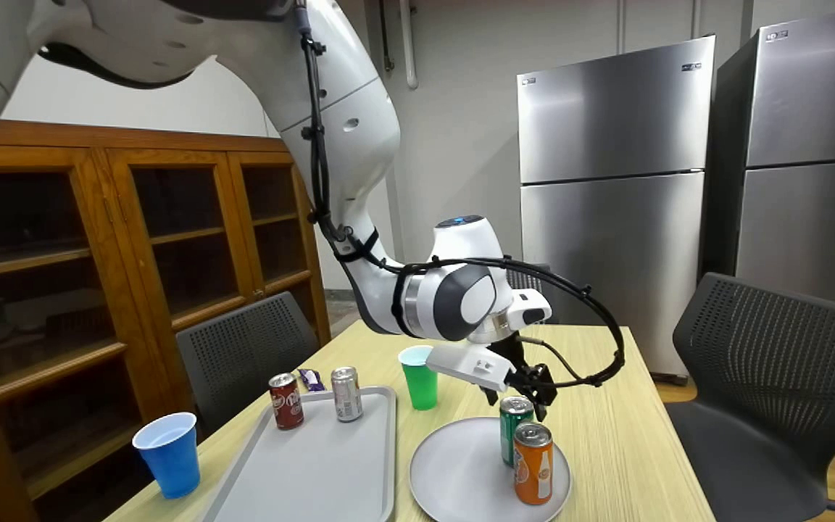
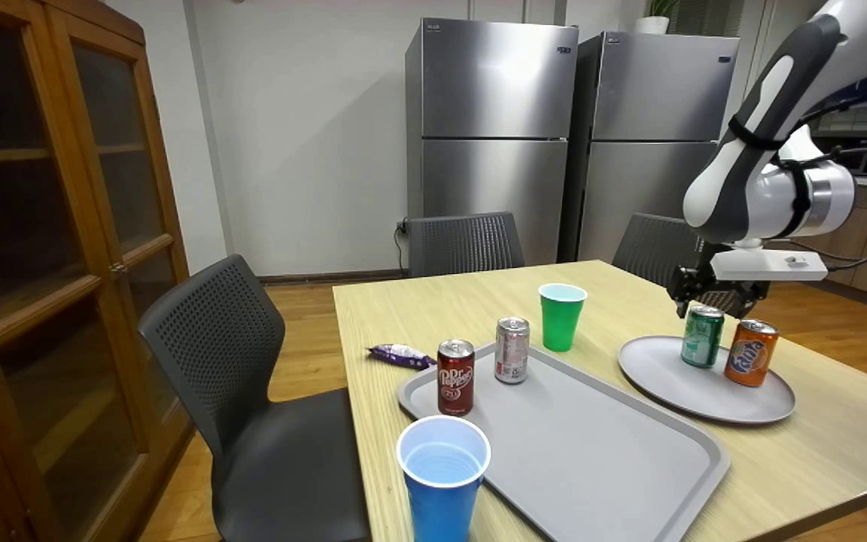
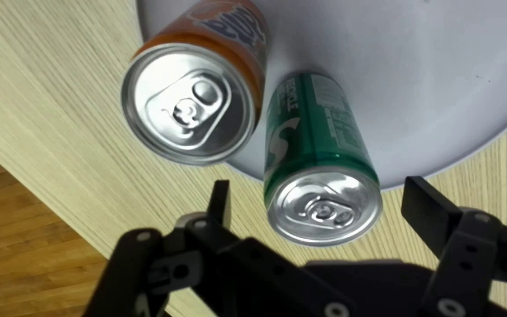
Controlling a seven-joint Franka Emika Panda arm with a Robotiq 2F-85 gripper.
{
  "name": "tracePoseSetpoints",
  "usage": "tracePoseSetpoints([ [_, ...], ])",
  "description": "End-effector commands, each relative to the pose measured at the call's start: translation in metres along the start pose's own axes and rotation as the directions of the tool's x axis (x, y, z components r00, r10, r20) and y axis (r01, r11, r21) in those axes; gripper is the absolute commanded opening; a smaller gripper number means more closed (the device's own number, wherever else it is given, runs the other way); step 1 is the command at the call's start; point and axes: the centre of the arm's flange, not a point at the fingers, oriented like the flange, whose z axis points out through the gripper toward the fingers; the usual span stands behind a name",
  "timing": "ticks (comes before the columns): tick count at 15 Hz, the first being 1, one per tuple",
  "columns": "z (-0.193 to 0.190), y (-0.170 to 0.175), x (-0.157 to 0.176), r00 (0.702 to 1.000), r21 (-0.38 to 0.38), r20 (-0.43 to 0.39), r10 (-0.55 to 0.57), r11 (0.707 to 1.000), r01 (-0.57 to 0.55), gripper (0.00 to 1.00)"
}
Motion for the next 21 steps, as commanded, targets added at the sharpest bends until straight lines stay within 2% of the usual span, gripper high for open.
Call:
tracePoseSetpoints([
  [1,0.009,0.001,0.014,1.000,0.026,0.011,-0.012,1.000,0.012,1.00],
  [3,0.012,-0.001,0.015,1.000,0.029,0.013,-0.014,0.999,0.014,1.00],
  [4,0.013,-0.001,0.015,1.000,0.030,0.013,-0.014,0.999,0.013,0.75],
  [5,0.013,-0.001,0.015,1.000,0.031,0.013,-0.014,0.999,0.013,0.74],
  [9,0.010,0.005,0.013,1.000,0.027,0.012,-0.003,1.000,0.003,0.42],
  [10,0.008,0.005,0.012,1.000,0.026,0.009,-0.002,1.000,0.001,0.38],
  [15,-0.016,0.000,0.011,1.000,0.027,-0.031,-0.005,1.000,0.006,0.38],
  [21,-0.057,-0.033,0.004,0.996,0.029,-0.081,-0.041,0.999,0.043,0.38],
])
